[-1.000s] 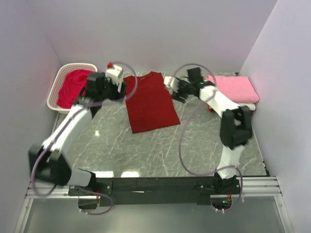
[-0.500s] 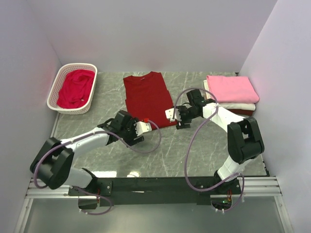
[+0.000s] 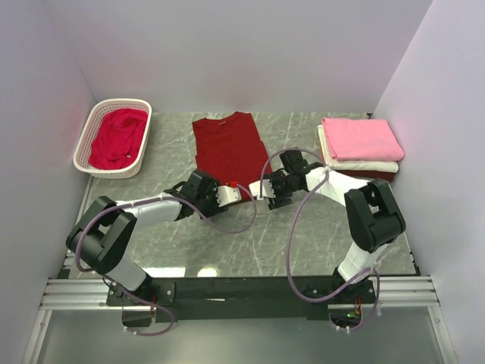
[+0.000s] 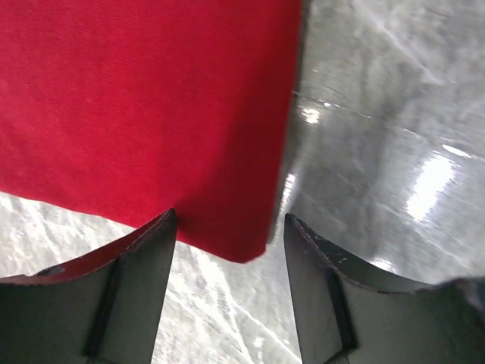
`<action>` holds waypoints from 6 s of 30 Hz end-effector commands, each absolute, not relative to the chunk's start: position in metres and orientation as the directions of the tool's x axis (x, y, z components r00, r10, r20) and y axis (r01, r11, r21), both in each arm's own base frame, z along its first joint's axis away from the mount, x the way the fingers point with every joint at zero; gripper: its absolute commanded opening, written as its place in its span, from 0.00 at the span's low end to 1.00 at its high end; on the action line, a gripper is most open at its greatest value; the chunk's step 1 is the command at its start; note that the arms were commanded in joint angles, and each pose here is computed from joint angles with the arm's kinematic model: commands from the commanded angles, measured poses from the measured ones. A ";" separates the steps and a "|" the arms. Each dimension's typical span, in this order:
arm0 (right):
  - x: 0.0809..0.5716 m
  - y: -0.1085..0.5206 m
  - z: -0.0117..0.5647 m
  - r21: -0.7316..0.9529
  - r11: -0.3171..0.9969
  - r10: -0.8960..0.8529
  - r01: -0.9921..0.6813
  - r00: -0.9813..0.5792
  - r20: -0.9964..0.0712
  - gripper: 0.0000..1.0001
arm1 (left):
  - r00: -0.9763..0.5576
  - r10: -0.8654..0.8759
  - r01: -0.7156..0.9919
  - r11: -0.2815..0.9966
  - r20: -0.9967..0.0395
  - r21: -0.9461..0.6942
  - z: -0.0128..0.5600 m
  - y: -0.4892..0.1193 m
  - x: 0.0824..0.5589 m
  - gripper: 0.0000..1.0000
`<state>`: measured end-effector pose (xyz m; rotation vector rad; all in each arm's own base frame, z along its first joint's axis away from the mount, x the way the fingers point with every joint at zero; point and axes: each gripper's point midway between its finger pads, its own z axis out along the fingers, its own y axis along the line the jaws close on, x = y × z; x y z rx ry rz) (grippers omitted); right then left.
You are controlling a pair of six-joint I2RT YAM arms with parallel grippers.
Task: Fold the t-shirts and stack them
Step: Fold the tshirt, then neatly place the folded tshirt to the corner
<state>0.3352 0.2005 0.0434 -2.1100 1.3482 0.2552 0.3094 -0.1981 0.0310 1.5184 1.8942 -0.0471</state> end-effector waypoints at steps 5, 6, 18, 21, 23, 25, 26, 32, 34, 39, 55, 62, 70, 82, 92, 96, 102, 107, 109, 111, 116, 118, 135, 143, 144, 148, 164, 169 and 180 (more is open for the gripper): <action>0.366 0.208 0.031 -0.435 -0.260 -0.800 -0.862 0.445 -0.402 0.75 | -0.049 0.849 0.826 0.330 -0.526 0.457 0.035 -0.195 0.328 0.59; 0.369 0.207 0.026 -0.429 -0.255 -0.809 -0.867 0.435 -0.397 0.74 | -0.052 0.852 0.824 0.331 -0.521 0.459 0.033 -0.193 0.328 0.55; 0.387 0.207 0.022 -0.406 -0.209 -0.848 -0.890 0.372 -0.378 0.27 | -0.061 0.849 0.842 0.326 -0.525 0.430 0.023 -0.188 0.327 0.24; 0.378 0.206 0.023 -0.381 -0.222 -0.845 -0.898 0.372 -0.384 0.02 | -0.051 0.840 0.854 0.316 -0.540 0.413 0.026 -0.191 0.321 0.10; 0.364 0.202 0.022 -0.351 -0.241 -0.839 -0.905 0.376 -0.393 0.00 | -0.043 0.830 0.860 0.314 -0.557 0.402 0.033 -0.193 0.316 0.01; 0.349 0.198 0.030 -0.331 -0.253 -0.834 -0.909 0.379 -0.402 0.00 | -0.030 0.813 0.886 0.291 -0.581 0.361 0.037 -0.200 0.302 0.00; 0.336 0.196 0.035 -0.323 -0.259 -0.823 -0.910 0.383 -0.420 0.00 | -0.031 0.809 0.897 0.281 -0.588 0.340 0.042 -0.200 0.293 0.00; 0.244 0.171 0.041 -0.214 -0.304 -0.788 -0.928 0.371 -0.491 0.00 | -0.036 0.763 0.973 0.175 -0.645 0.153 0.051 -0.224 0.223 0.01; 0.215 0.164 0.041 -0.172 -0.312 -0.774 -0.935 0.355 -0.524 0.00 | -0.036 0.758 0.986 0.133 -0.651 0.100 0.052 -0.234 0.197 0.00; 0.165 0.149 0.056 -0.182 -0.297 -0.750 -0.938 0.346 -0.563 0.00 | -0.006 0.714 0.998 0.049 -0.700 0.042 0.070 -0.252 0.151 0.00; 0.361 0.168 0.164 -0.320 0.218 -0.763 -0.922 0.043 -0.644 0.00 | -0.001 0.628 0.919 0.308 -0.779 0.247 0.137 -0.247 0.361 0.01; 0.451 0.166 0.148 -0.291 0.372 -0.756 -0.882 -0.106 -0.646 0.00 | -0.103 0.626 0.885 0.413 -0.773 0.216 0.111 -0.237 0.443 0.00; 0.511 0.163 0.144 -0.321 0.510 -0.714 -0.798 -0.184 -0.675 0.00 | -0.063 0.509 0.804 0.536 -0.858 0.259 0.131 -0.237 0.498 0.00; 0.503 0.167 0.167 -0.315 0.488 -0.686 -0.814 -0.135 -0.715 0.00 | -0.002 0.465 0.798 0.534 -0.885 0.279 0.159 -0.243 0.506 0.00; 0.343 0.161 0.133 -0.168 0.176 -0.731 -0.970 -0.014 -0.682 0.00 | 0.039 0.554 0.922 0.301 -0.832 0.243 0.132 -0.254 0.345 0.00; 0.270 0.144 0.092 -0.102 0.066 -0.790 -0.993 0.011 -0.612 0.00 | 0.021 0.575 0.958 0.223 -0.818 0.182 0.115 -0.269 0.285 0.00; 0.206 0.116 0.070 -0.091 -0.015 -0.851 -0.996 0.060 -0.521 0.00 | -0.044 0.628 0.989 0.135 -0.777 0.053 0.087 -0.275 0.199 0.01; 0.165 0.103 0.063 -0.084 -0.073 -0.858 -0.994 0.106 -0.502 0.00 | -0.066 0.637 0.995 0.095 -0.768 -0.007 0.085 -0.276 0.151 0.00; 0.156 0.099 0.065 -0.092 -0.078 -0.859 -0.993 0.114 -0.499 0.00 | -0.059 0.634 0.997 0.072 -0.771 -0.018 0.090 -0.279 0.138 0.01; 0.149 0.098 0.065 -0.084 -0.076 -0.860 -0.994 0.108 -0.499 0.00 | -0.056 0.627 0.997 0.075 -0.777 -0.011 0.095 -0.280 0.136 0.01; 0.175 0.104 0.095 -0.199 0.017 -0.844 -0.980 0.092 -0.528 0.00 | 0.053 0.585 0.982 0.115 -0.809 0.148 0.128 -0.283 0.161 0.00; 0.193 0.107 0.109 -0.235 0.050 -0.842 -0.971 0.086 -0.532 0.00 | 0.081 0.589 0.967 0.150 -0.804 0.208 0.139 -0.282 0.182 0.00; 0.411 0.119 0.163 -0.347 0.346 -0.816 -0.872 -0.097 -0.571 0.00 | 0.045 0.561 0.877 0.374 -0.827 0.302 0.169 -0.267 0.409 0.00; 0.473 0.115 0.146 -0.319 0.426 -0.802 -0.847 -0.190 -0.566 0.00 | -0.046 0.550 0.853 0.456 -0.834 0.253 0.137 -0.255 0.467 0.00; 0.479 0.116 0.138 -0.317 0.428 -0.804 -0.846 -0.196 -0.562 0.00 | -0.059 0.554 0.850 0.464 -0.831 0.249 0.130 -0.254 0.471 0.00; 0.495 0.116 0.129 -0.313 0.465 -0.793 -0.828 -0.232 -0.563 0.00 | -0.105 0.553 0.827 0.510 -0.827 0.236 0.117 -0.247 0.487 0.00; 0.530 0.096 0.157 -0.171 0.852 -0.445 -0.495 -0.512 -0.734 0.76 | -0.293 0.301 0.449 0.882 -0.908 0.147 0.215 -0.200 0.521 0.99; 0.468 0.126 0.133 0.224 0.826 -0.247 -0.517 -0.690 -0.680 0.76 | -0.378 0.110 0.502 0.859 -0.919 -0.104 0.250 -0.216 0.465 0.99; 0.464 0.118 0.066 0.356 0.924 0.044 -0.141 -0.885 -0.463 0.79 | -0.675 -0.016 0.565 0.633 -0.738 -0.530 0.175 -0.273 0.395 0.73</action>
